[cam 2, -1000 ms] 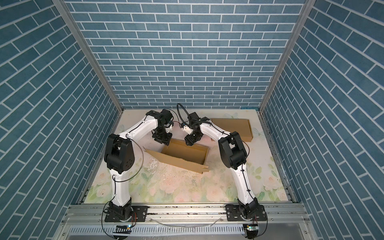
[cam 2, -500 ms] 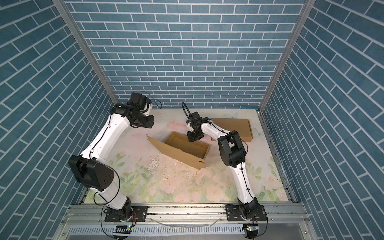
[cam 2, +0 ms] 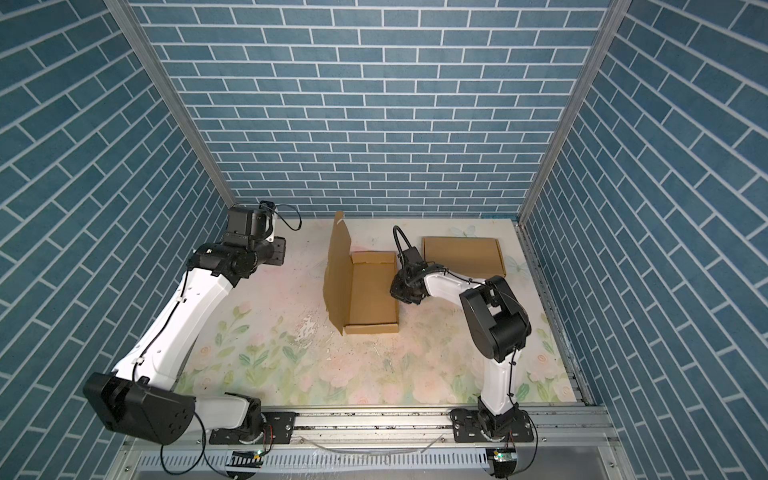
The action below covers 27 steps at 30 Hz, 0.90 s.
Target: Fold the paper box
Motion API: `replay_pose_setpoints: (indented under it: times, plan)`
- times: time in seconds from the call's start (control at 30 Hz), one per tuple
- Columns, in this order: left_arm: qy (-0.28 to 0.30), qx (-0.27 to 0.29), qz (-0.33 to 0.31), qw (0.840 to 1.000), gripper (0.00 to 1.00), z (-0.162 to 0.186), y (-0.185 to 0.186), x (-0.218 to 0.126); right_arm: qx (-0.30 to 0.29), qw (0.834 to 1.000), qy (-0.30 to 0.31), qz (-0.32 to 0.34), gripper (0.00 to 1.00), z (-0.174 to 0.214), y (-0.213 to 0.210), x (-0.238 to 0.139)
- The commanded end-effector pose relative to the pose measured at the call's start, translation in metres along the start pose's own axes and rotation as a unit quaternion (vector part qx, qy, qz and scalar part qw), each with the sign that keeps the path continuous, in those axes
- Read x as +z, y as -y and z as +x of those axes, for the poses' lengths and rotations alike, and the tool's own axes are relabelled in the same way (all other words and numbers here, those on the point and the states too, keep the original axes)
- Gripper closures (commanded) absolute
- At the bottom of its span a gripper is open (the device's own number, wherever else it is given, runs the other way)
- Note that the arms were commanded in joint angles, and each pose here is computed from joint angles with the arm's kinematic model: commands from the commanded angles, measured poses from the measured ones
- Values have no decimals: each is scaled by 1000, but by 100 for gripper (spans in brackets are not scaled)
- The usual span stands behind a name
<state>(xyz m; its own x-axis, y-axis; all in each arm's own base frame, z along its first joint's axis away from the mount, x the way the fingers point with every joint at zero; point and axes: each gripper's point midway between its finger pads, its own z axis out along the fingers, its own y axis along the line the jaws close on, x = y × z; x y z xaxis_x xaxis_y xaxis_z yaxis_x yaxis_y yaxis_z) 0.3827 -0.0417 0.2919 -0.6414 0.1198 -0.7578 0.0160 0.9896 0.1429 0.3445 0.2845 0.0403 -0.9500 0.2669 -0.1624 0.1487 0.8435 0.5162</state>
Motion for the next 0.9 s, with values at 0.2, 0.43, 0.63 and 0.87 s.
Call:
replay_pose_setpoints:
  times: [0.2, 0.43, 0.63, 0.87]
  plan:
    - [20, -81, 55, 995, 32, -14, -3, 4, 70, 992, 15, -100, 70, 63, -66, -12]
    - [-10, -112, 50, 992, 27, 4, -11, 19, -103, 995, -3, -7, 64, 69, -51, -50]
    - [-28, -144, 40, 988, 33, 25, -18, 25, -280, 959, 27, 39, 58, 4, -48, -81]
    - [-51, -180, 48, 981, 36, 52, -21, 31, -382, 921, 59, 51, 44, -73, -58, -60]
